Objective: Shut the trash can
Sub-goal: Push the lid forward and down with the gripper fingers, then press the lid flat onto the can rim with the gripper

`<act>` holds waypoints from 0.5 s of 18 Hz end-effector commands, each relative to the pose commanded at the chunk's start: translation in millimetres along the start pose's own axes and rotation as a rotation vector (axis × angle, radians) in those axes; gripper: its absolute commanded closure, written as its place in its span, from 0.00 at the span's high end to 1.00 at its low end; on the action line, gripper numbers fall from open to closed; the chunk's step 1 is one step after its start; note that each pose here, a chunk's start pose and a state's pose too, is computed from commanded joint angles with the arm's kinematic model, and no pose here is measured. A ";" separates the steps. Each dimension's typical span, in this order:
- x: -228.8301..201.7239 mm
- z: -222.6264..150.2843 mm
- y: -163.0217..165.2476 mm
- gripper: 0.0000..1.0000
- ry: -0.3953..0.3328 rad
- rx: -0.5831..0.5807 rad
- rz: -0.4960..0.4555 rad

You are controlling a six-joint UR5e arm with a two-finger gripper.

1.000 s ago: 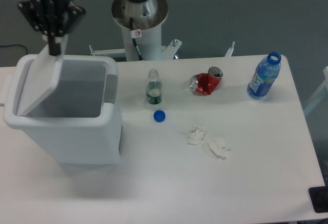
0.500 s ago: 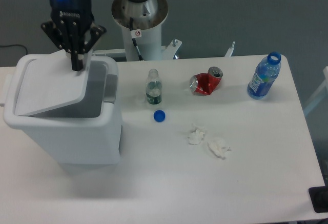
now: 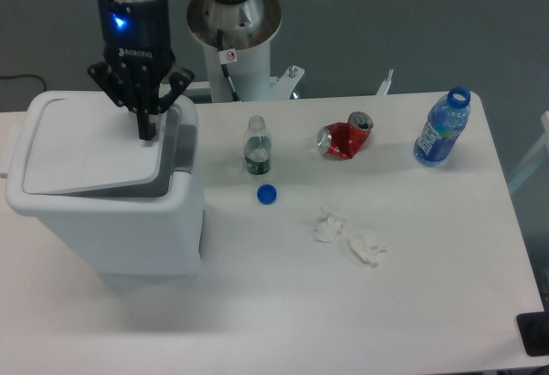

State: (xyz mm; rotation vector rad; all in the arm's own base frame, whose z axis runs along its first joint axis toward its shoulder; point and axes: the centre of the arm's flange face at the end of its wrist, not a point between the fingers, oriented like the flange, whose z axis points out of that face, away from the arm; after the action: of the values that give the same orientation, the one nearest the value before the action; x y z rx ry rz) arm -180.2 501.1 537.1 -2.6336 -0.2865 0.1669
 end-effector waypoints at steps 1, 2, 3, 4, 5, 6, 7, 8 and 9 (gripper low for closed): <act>0.0 1.3 0.9 0.06 0.000 -0.003 0.000; 0.4 5.3 3.7 0.06 0.002 -0.012 -0.002; 0.2 9.3 6.5 0.07 0.006 -0.020 -0.004; -1.8 12.0 8.7 0.06 0.006 -0.026 -0.009; -2.5 12.7 9.3 0.07 0.006 -0.028 -0.010; -2.3 14.0 10.2 0.07 0.007 -0.031 -0.011; -1.7 14.0 10.1 0.06 0.006 -0.031 -0.010; -1.7 15.6 10.5 0.06 0.007 -0.034 -0.010; -1.8 17.8 11.5 0.07 0.007 -0.039 -0.010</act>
State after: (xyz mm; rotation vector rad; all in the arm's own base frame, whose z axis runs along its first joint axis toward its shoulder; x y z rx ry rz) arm -183.0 498.8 516.2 -2.6701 -0.3039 0.1496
